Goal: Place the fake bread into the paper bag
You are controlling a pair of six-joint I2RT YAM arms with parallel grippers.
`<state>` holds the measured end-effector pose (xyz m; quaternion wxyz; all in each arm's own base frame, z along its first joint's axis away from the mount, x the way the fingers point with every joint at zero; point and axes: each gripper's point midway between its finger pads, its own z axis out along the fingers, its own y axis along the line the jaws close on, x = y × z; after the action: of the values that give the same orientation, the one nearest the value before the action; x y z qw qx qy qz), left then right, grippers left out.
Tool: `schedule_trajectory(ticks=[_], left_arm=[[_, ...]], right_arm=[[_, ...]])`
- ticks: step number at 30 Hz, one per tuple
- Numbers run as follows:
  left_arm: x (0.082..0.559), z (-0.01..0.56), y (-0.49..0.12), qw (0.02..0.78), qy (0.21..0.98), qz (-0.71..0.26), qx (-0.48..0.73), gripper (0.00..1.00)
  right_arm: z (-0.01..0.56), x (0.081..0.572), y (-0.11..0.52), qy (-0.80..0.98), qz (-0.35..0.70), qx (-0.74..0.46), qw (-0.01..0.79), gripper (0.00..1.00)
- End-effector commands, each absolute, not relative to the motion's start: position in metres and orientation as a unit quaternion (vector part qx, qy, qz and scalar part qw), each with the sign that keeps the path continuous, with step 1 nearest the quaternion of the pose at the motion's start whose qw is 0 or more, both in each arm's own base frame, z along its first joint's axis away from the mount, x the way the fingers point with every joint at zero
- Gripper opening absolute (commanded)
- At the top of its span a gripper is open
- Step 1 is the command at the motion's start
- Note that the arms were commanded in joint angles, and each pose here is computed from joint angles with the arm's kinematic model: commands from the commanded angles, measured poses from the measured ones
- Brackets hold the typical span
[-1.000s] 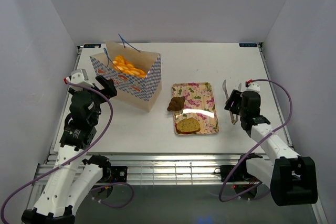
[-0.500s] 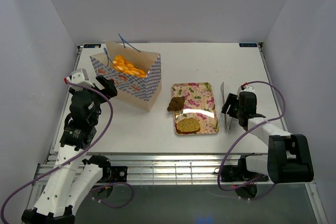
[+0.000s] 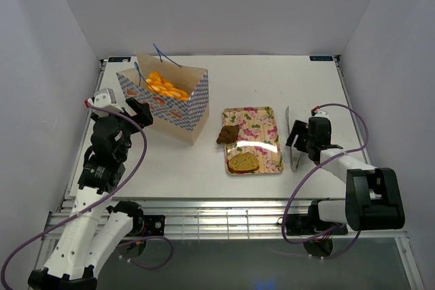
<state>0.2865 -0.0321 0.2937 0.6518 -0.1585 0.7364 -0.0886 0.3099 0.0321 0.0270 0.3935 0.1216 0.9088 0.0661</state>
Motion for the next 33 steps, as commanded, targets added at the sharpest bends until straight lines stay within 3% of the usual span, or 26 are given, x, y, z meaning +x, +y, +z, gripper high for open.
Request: schedule_trajectory(ticks=[1, 23, 30, 33], left_arm=[[0.287, 0.295, -0.036, 0.654, 0.735, -0.099, -0.153, 0.98], [0.288, 0.293, -0.037, 0.650, 0.738, -0.098, -0.152, 0.98], [0.288, 0.292, -0.037, 0.650, 0.738, -0.097, -0.153, 0.98], [0.288, 0.291, -0.036, 0.649, 0.739, -0.094, -0.153, 0.98]], right_arm=[[0.040, 0.322, 0.024, 0.903, 0.045, 0.125, 0.408, 0.78], [0.046, 0.318, 0.025, 0.909, 0.048, 0.122, 0.396, 0.95], [0.097, 0.322, 0.028, 0.890, 0.064, 0.116, 0.436, 0.98], [0.132, 0.323, 0.050, 0.864, 0.125, 0.083, 0.481, 0.93]])
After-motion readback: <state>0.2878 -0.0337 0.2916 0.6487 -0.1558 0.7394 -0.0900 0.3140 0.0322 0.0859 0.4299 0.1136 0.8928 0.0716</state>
